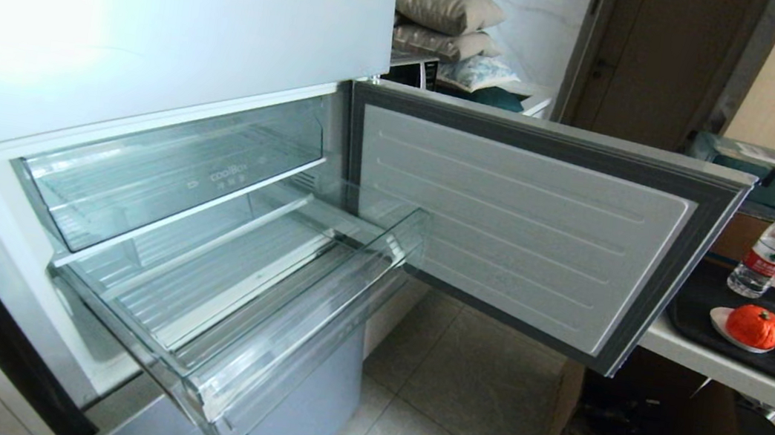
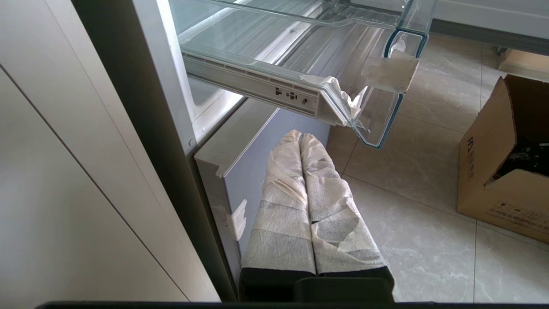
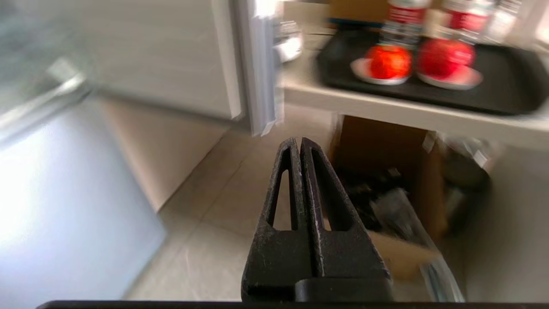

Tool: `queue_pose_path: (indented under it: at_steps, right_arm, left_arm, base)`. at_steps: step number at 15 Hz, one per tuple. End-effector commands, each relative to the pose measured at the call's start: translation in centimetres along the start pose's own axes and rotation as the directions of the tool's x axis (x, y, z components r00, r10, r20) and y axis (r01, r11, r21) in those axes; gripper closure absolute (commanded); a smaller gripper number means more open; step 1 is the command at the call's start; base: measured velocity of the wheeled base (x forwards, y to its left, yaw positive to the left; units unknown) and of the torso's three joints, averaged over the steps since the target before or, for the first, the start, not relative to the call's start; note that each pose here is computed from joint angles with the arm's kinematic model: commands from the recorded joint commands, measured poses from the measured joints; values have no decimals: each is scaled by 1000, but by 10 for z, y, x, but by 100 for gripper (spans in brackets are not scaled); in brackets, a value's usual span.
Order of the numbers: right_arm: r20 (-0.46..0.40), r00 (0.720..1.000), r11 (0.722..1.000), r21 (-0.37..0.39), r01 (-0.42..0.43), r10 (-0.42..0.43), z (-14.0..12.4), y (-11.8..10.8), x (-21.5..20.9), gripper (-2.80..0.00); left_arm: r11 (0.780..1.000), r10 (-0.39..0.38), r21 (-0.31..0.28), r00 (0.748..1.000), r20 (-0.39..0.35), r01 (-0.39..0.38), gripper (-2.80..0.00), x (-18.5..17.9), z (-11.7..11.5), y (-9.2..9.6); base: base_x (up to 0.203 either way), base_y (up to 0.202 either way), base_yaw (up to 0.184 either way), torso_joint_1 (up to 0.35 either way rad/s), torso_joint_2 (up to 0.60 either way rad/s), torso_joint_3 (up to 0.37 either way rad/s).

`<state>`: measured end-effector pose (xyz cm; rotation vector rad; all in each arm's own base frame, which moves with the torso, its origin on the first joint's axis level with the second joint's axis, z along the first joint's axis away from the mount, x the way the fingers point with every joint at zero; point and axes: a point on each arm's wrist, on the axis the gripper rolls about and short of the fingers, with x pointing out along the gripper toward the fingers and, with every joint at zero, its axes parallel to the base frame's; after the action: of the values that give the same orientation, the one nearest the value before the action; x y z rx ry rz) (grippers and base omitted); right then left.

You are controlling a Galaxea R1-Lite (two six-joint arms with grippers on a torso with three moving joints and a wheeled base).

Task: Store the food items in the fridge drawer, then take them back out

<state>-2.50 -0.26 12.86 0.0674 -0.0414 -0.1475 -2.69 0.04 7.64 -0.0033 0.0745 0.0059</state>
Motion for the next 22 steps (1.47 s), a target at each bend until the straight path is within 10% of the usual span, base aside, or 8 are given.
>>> queue_pose_path:
  at_steps: [1, 8, 19, 22]
  right_arm:
    - [-78, 994, 997, 29, 76, -73, 24, 4, 17, 0]
    - [-333, 841, 859, 142, 493, -427, 54, -46, 126, 0]
    - [-307, 818, 863, -22, 505, -486, 9, -185, 240, 0]
    - [-284, 869, 910, -35, 412, -404, 9, -205, 261, 0]
  left_arm:
    - [1000, 0, -1, 1000, -1, 0, 0, 0, 0, 0]
    - [1000, 0, -1, 1000, -1, 0, 0, 0, 0, 0]
    - [1000, 0, -1, 1000, 1, 0, 0, 0, 0, 0]
    - [1000, 0, -1, 1000, 0, 0, 0, 0, 0, 0]
  base:
    - [0, 0, 0, 0, 0, 0]
    - [0, 0, 0, 0, 0, 0]
    - [0, 0, 0, 0, 0, 0]
    - [0, 0, 0, 0, 0, 0]
